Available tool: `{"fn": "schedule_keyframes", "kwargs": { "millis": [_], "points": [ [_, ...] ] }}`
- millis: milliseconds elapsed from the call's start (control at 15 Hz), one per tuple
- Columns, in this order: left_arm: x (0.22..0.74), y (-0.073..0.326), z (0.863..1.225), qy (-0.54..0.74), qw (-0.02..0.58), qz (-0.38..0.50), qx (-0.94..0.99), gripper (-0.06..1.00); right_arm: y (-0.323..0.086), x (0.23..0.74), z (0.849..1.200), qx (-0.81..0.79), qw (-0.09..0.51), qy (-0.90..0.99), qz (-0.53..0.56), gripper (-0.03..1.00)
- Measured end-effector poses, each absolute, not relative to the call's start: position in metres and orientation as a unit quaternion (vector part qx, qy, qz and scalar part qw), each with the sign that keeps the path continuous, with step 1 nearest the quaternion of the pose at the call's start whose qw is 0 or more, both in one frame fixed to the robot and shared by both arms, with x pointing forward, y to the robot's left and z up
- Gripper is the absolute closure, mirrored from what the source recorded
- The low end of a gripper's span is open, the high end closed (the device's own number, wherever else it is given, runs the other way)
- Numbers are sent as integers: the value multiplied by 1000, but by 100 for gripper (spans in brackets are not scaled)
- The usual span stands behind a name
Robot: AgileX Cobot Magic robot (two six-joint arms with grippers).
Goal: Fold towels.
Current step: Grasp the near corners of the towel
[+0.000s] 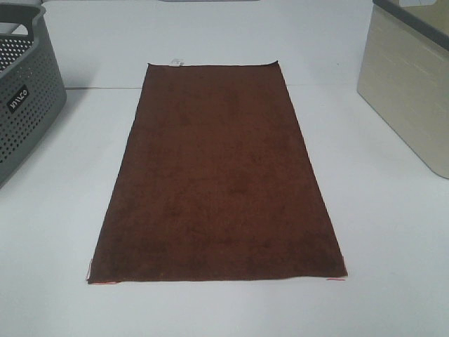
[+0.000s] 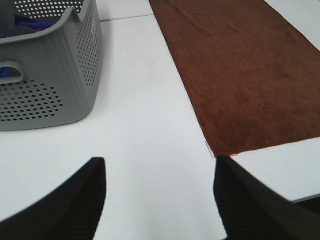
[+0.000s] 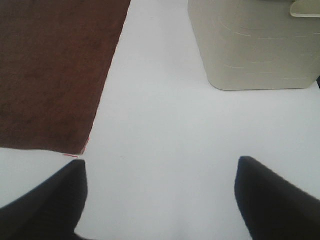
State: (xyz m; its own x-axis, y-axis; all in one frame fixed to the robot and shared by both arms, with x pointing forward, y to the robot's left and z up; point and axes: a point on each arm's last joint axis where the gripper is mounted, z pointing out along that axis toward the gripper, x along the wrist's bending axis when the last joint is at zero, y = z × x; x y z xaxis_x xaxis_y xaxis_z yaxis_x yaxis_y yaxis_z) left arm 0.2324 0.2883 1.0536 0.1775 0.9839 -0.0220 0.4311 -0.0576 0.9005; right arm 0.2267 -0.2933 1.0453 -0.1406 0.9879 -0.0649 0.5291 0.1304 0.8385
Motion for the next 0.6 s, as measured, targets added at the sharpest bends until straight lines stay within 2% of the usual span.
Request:
{"fn": "schedule_keyframes", "kwargs": {
  "millis": [600],
  "points": [
    [232,288,1054,548,414,334,646,34,-293,227,1045,563,335,673,342,20]
  ]
}}
